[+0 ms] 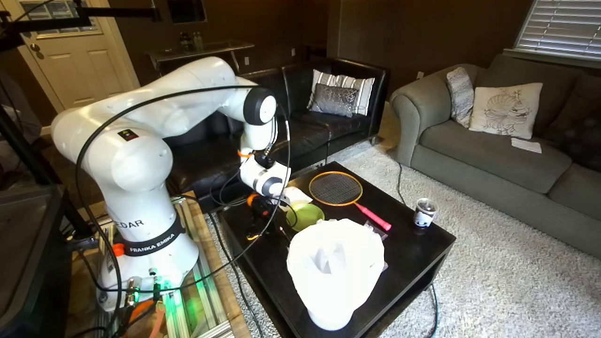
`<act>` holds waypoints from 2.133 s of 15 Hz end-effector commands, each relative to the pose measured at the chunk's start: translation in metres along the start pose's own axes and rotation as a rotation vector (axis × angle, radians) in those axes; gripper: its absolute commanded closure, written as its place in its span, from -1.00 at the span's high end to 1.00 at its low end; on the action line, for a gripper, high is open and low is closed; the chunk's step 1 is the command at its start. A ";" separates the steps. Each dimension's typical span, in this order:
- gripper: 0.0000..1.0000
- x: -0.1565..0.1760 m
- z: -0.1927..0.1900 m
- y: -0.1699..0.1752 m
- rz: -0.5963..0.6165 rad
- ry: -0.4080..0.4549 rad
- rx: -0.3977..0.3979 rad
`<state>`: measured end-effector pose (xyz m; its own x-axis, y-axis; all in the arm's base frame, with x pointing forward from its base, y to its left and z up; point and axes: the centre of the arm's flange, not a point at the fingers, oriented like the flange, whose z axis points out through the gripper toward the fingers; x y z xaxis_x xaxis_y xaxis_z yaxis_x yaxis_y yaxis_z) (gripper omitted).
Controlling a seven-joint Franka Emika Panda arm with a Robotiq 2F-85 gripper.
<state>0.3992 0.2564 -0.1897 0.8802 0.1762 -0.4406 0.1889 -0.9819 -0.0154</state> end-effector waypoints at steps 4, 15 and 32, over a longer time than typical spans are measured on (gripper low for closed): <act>0.41 0.005 0.004 -0.003 0.013 -0.003 -0.029; -0.81 0.004 -0.001 -0.001 0.004 0.001 -0.027; -0.81 0.003 -0.029 -0.021 -0.178 0.554 0.363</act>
<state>0.4247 0.2851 -0.1641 0.9669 0.2533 0.0293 0.2467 -0.8999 -0.3595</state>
